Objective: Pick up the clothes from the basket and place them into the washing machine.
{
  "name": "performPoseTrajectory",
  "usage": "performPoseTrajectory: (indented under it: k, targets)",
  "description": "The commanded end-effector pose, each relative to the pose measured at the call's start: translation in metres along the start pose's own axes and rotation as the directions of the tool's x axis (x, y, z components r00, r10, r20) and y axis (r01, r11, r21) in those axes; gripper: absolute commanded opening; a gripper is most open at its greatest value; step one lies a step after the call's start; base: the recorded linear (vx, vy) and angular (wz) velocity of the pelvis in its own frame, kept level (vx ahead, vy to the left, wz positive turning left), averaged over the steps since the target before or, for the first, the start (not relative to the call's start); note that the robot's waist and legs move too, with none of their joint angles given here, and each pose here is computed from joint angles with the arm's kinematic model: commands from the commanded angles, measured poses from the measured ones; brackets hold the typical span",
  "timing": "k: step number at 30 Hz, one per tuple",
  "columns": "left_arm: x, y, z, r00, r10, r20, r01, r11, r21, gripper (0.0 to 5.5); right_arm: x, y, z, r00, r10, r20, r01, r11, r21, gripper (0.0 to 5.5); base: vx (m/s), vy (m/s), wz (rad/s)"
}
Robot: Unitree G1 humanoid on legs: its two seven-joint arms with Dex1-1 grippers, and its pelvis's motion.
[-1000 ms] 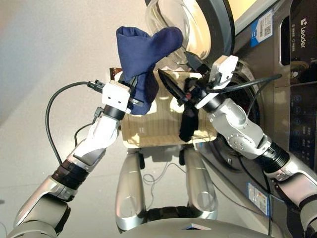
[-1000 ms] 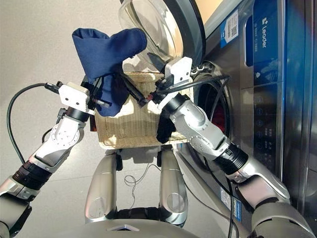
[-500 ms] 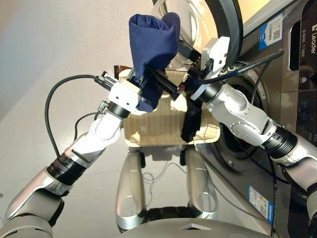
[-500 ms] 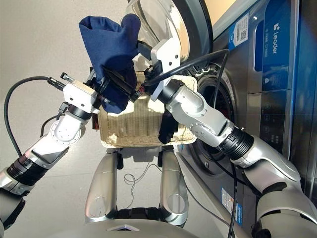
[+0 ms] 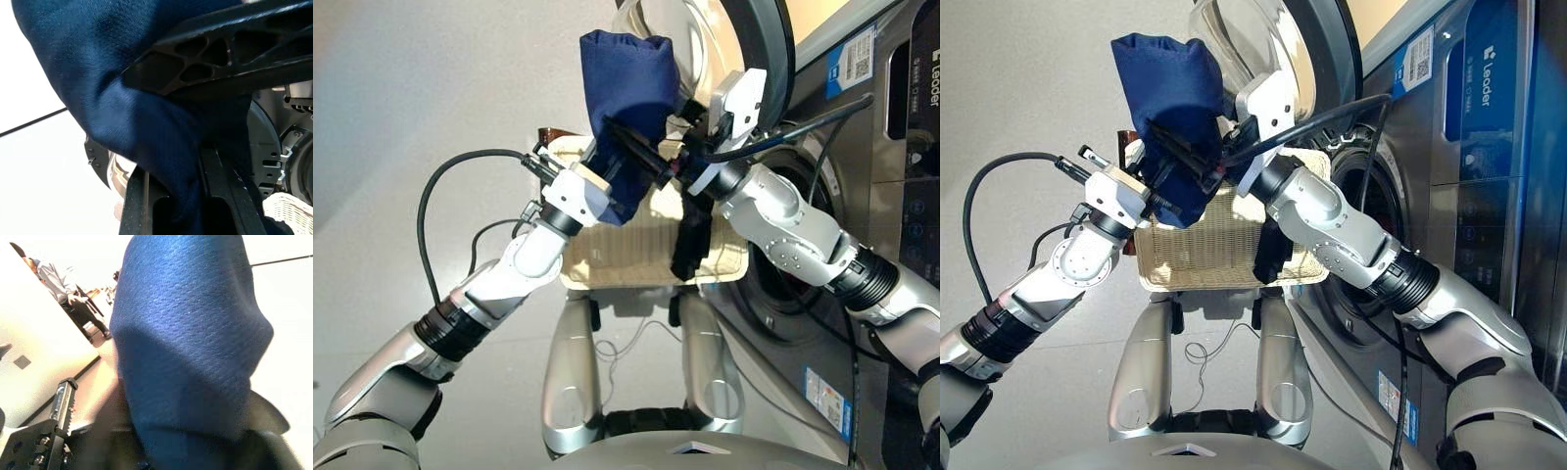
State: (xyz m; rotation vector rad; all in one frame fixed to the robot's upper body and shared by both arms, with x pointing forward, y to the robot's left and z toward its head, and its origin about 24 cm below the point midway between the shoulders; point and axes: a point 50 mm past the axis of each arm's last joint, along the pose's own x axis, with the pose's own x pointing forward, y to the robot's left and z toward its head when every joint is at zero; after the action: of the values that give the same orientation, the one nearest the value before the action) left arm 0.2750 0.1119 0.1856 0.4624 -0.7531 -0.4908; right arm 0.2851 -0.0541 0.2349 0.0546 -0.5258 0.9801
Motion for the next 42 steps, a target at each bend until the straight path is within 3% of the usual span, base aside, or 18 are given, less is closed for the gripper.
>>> performPoseTrajectory:
  k: [1, 11, 14, 15, 16, 17, 20, 27, 34, 42]
  targets:
    - [0.008, -0.012, 0.049, 0.961, -0.029, 0.274, 0.043, 0.998, -0.045, 0.0, 0.017, 0.009, 0.051, 0.969, 0.067, 0.236, -0.039, 0.991, -0.125, 0.0, 0.0, 0.0, 0.0]
    - [0.007, -0.015, 0.047, 0.963, -0.01, 0.271, 0.019, 0.999, -0.032, 0.0, 0.008, 0.002, 0.048, 0.951, -0.042, 0.308, 0.1, 0.979, -0.177, 0.0, 0.0, 0.0, 0.0]
    - [0.004, -0.016, 0.041, 0.97, 0.006, 0.244, 0.005, 0.999, -0.046, 0.0, -0.008, -0.017, 0.027, 0.927, -0.233, 0.293, 0.287, 0.945, -0.159, 0.0, 0.0, 0.0, 0.0]
    - [0.004, -0.017, 0.04, 0.971, 0.007, 0.239, 0.004, 0.999, -0.048, 0.69, -0.012, -0.02, 0.023, 0.915, -0.274, 0.298, 0.331, 0.93, -0.162, 0.0, 0.0, 0.0, 0.0]
    - [0.003, -0.017, 0.037, 0.975, 0.015, 0.224, -0.002, 0.998, -0.057, 2.63, -0.018, -0.026, 0.015, 0.896, -0.337, 0.288, 0.391, 0.907, -0.157, 0.0, 0.0, 0.0, 0.0]
    - [0.003, -0.018, 0.035, 0.976, 0.026, 0.215, -0.011, 0.997, -0.071, 5.5, -0.023, -0.03, 0.008, 0.874, -0.394, 0.283, 0.447, 0.881, -0.155, 0.0, 0.0, 0.0, 0.0]
    - [0.005, -0.02, 0.033, 0.976, 0.058, 0.21, -0.03, 0.99, -0.135, 5.5, -0.04, -0.046, -0.018, 0.783, -0.568, 0.253, 0.618, 0.758, -0.211, 0.0, 0.0, 0.0, 0.0]
    - [0.014, -0.029, 0.039, 0.968, 0.012, 0.25, 0.045, 0.974, -0.222, 5.5, -0.075, -0.103, -0.057, 0.543, -0.828, 0.14, 0.805, 0.466, -0.367, 0.0, 0.0, 0.0, 0.0]
    - [0.018, -0.031, 0.04, 0.968, -0.014, 0.252, 0.076, 0.968, -0.239, 5.5, -0.106, -0.141, -0.056, 0.302, -0.945, 0.128, 0.91, 0.245, -0.335, 0.0, 0.0, 0.0, 0.0]
    - [0.024, -0.033, 0.041, 0.968, 0.036, 0.25, 0.038, 0.957, -0.289, 5.5, -0.141, -0.149, -0.08, 0.09, -0.996, 0.009, 0.96, 0.084, -0.266, 0.0, 0.0, 0.0, 0.0]
